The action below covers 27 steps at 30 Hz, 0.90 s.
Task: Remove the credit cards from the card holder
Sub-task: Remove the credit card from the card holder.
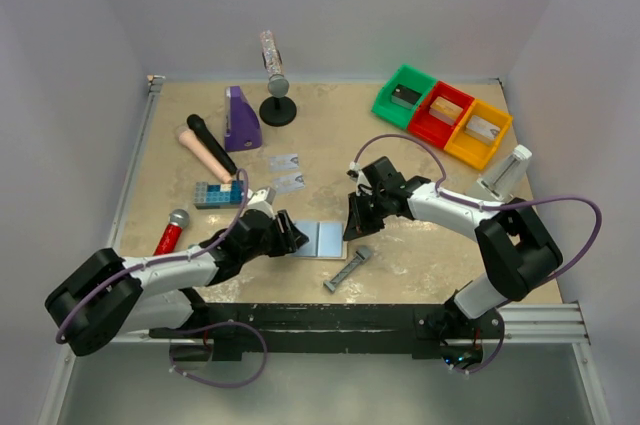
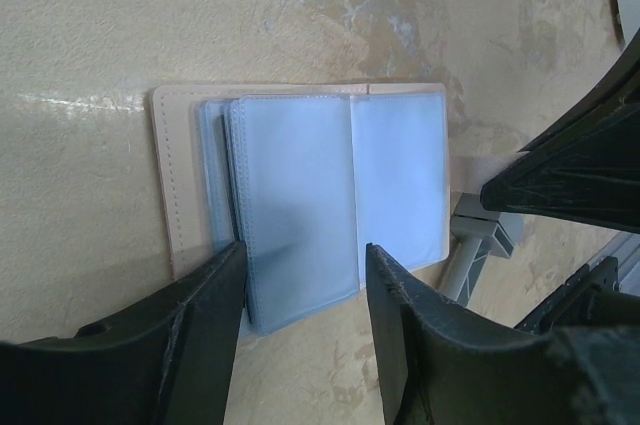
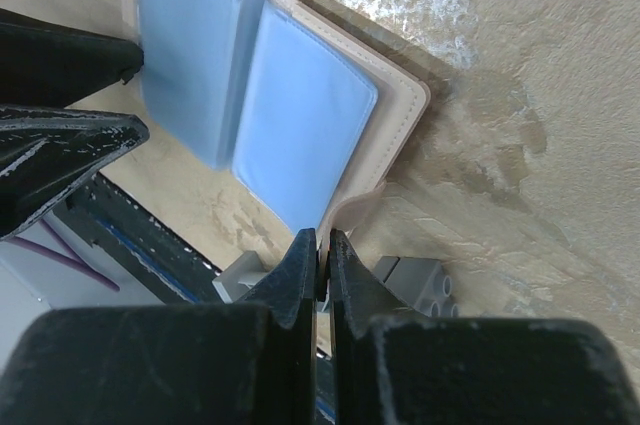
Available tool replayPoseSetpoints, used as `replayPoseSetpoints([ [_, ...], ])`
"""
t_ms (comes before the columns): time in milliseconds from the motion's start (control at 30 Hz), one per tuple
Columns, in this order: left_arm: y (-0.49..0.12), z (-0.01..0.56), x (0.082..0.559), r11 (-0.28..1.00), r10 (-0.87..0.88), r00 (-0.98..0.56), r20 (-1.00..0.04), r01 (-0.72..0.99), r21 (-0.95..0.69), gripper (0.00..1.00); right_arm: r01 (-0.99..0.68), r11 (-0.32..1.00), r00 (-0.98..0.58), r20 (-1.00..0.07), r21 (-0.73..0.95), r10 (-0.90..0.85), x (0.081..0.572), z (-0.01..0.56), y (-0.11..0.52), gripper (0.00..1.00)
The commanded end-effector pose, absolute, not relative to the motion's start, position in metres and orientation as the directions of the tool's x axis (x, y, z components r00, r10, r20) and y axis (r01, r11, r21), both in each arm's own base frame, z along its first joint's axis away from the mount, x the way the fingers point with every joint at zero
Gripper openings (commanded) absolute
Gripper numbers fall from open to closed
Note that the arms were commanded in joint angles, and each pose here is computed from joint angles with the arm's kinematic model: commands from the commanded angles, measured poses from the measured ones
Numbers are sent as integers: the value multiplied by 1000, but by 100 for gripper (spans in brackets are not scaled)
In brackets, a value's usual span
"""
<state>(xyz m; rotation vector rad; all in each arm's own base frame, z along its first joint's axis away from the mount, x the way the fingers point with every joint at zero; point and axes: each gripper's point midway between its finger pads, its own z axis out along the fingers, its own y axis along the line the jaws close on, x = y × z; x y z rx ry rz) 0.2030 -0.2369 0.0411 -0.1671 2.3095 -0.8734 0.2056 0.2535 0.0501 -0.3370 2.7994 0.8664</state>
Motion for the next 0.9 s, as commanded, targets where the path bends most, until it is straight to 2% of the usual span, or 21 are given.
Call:
replayPoseSetpoints([
  [0,-251,56,205,723,-321,-767,-555,181,-667,54,-285,774,-952,-260,565,-161,205,57,263,0],
  [600,-286,64,200,635,-238,-820,-520,274,-722,53,-284,769,-954,-250,572,-167,204,58,265,0],
  [867,-304,92,200,535,-231,-797,-558,375,-757,55,-289,767,-953,-250,572,-173,204,57,266,0],
])
